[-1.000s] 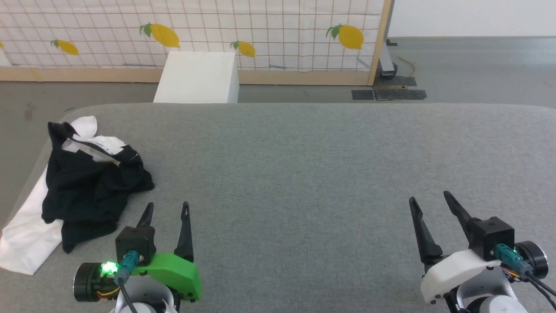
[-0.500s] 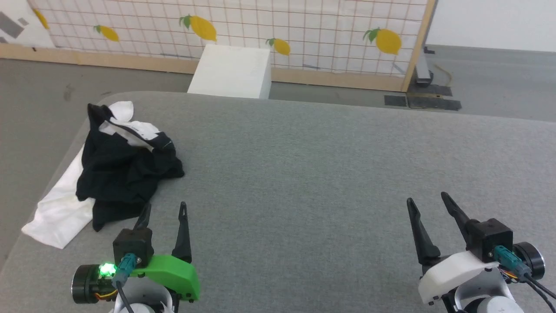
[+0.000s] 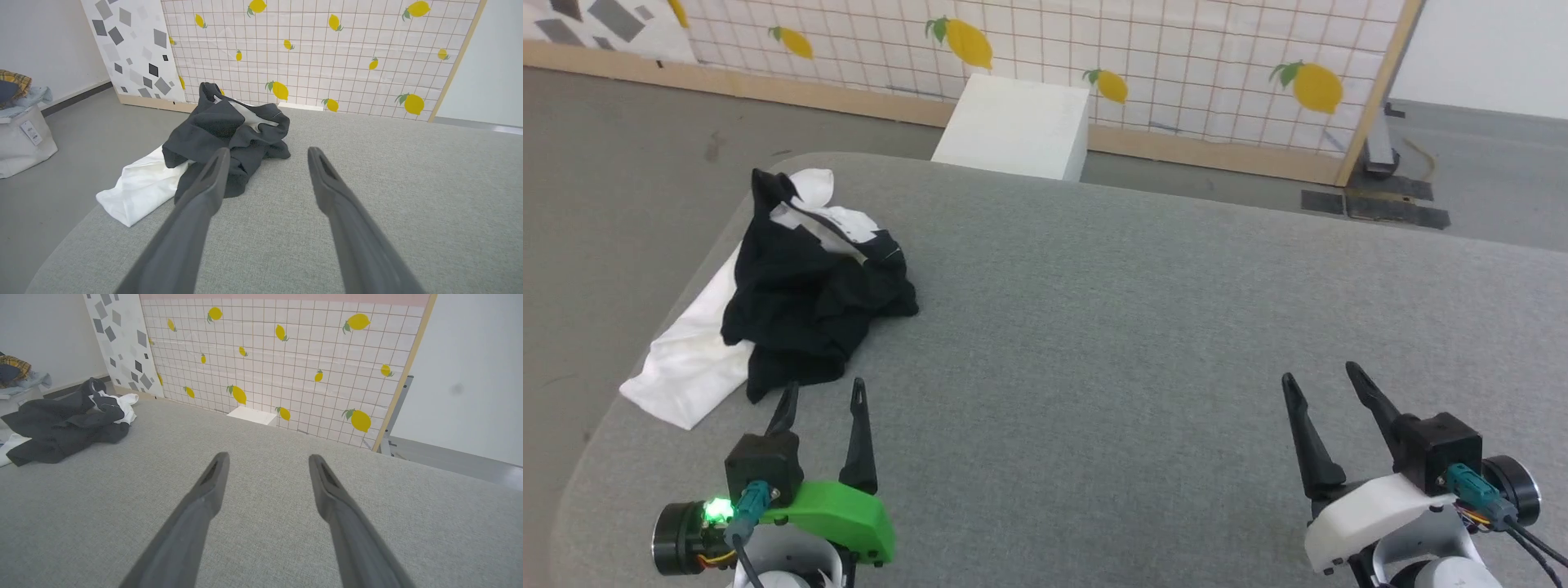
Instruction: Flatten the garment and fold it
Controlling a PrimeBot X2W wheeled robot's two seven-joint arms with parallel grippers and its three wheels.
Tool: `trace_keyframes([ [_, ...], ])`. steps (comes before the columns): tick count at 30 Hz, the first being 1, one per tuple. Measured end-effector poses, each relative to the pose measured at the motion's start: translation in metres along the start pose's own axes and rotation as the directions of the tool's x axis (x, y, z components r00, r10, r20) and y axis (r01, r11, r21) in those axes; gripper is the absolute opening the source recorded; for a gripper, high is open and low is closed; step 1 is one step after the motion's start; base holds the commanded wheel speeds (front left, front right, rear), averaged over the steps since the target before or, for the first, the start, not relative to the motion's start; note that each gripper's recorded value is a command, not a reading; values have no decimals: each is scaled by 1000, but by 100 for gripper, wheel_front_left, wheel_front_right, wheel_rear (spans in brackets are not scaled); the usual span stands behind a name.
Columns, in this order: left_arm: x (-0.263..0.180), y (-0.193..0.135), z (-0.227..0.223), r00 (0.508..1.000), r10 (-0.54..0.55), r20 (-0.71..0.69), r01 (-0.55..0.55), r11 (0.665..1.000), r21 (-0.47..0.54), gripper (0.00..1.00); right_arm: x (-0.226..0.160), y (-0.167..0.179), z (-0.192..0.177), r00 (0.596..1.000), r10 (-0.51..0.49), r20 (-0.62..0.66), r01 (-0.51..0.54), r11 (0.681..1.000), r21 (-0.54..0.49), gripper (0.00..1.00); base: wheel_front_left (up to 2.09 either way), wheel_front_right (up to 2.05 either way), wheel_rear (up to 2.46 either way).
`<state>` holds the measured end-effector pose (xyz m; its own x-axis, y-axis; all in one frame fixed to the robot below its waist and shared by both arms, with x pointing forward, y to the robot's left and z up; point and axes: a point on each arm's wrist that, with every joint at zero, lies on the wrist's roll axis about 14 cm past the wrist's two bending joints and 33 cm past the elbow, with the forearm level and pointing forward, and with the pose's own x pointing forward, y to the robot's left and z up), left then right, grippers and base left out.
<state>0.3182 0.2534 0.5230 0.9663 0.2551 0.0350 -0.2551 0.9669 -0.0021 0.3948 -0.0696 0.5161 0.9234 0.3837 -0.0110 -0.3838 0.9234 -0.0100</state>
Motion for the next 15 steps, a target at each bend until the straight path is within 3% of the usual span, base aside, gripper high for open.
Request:
trace_keyframes([
  [15,-17,33,-2,994,108,11,-108,994,-3,100,20,30,2,995,96,16,-96,995,10,100,0,0,0],
])
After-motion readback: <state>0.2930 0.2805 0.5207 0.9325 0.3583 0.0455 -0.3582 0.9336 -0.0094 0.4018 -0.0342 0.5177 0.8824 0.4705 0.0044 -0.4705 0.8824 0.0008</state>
